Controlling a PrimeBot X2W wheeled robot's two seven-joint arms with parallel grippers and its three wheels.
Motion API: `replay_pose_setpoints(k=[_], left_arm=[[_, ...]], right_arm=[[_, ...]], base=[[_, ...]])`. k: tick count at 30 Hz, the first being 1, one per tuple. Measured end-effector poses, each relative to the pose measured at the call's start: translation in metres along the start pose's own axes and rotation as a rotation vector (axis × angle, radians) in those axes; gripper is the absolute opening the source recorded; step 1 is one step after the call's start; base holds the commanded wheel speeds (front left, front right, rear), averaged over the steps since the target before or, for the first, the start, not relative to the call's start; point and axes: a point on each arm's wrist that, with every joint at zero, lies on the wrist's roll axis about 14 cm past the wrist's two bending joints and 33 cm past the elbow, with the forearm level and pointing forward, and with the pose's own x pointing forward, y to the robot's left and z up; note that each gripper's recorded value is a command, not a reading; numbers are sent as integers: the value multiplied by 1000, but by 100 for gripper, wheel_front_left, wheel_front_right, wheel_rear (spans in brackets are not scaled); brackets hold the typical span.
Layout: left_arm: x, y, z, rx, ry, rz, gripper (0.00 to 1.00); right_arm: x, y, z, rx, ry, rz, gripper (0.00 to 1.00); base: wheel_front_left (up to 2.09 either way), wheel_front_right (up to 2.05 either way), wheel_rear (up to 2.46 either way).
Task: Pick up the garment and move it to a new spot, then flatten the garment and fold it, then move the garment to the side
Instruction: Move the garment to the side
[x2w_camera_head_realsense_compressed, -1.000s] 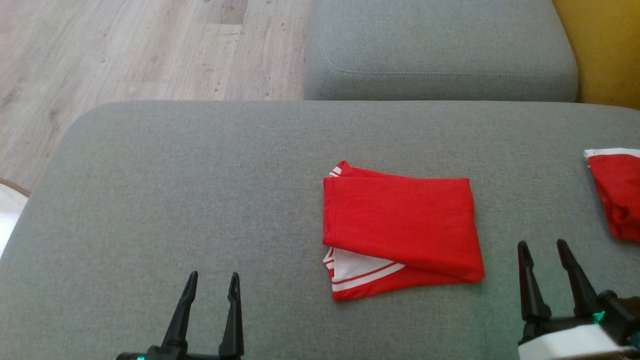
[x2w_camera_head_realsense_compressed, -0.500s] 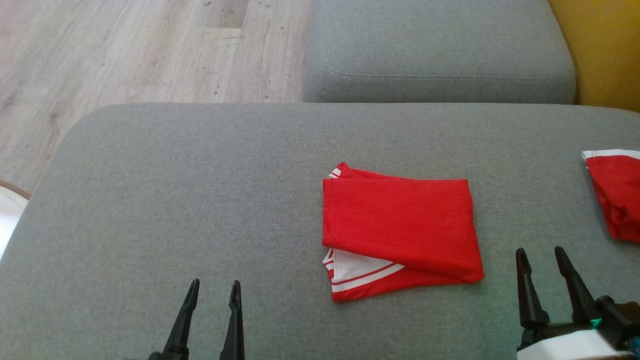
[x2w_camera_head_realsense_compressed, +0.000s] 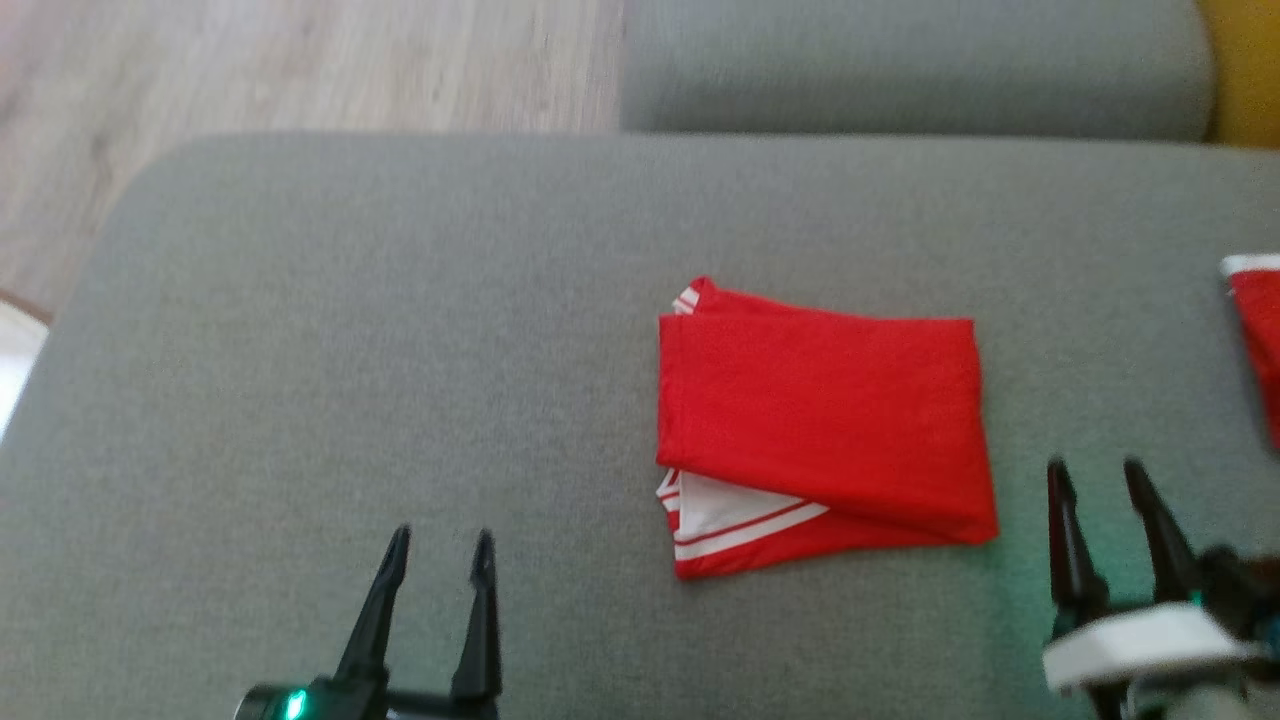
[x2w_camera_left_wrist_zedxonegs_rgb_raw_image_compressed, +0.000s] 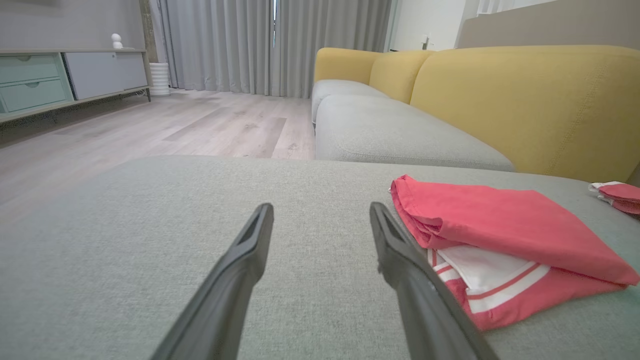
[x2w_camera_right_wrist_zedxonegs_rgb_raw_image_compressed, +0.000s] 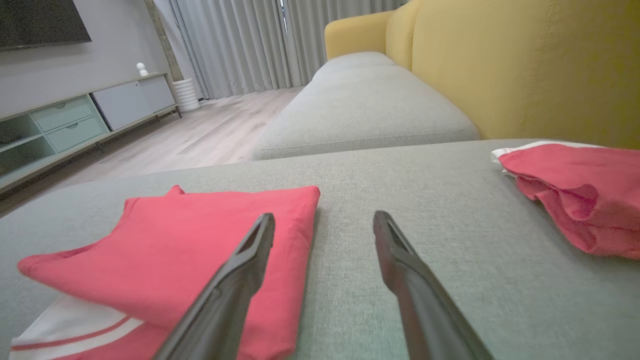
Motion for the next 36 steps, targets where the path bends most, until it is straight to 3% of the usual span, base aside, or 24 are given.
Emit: replay_pose_setpoints(k=[4,8,14,15,16,17,21,27,36], left_arm=[[16,-3,1,4,3,-8,100],[28,-5,-5,7,22,-9,100],[39,-7,-7,8,32,-17,100],[40,-7,-6,10,29,-16,100],[41,-6,-6,11,27,-13,100],[42,-6,-6,12,27,-11,100],[46,-9,-5,12,23,-12,100],[61,-27,1,-7,-1,-81,100],[102,-68,13,-49,-61,-237,100]], right_arm=[[34,-1,-8,48,40,13,100],[63,8,-29,126,180,42,100],[69,10,-72,185,428,58,100],[69,11,-73,198,435,57,94],[69,12,-73,215,439,59,44],[70,14,-72,231,437,64,0],[69,16,-66,246,421,80,0],[73,-20,-41,174,353,34,0],[92,-116,42,-73,240,-99,0]], base=[[0,0,0],[0,0,0],[0,0,0],[0,0,0],[0,0,0],[0,0,0],[0,0,0],[0,0,0],[0,0,0]])
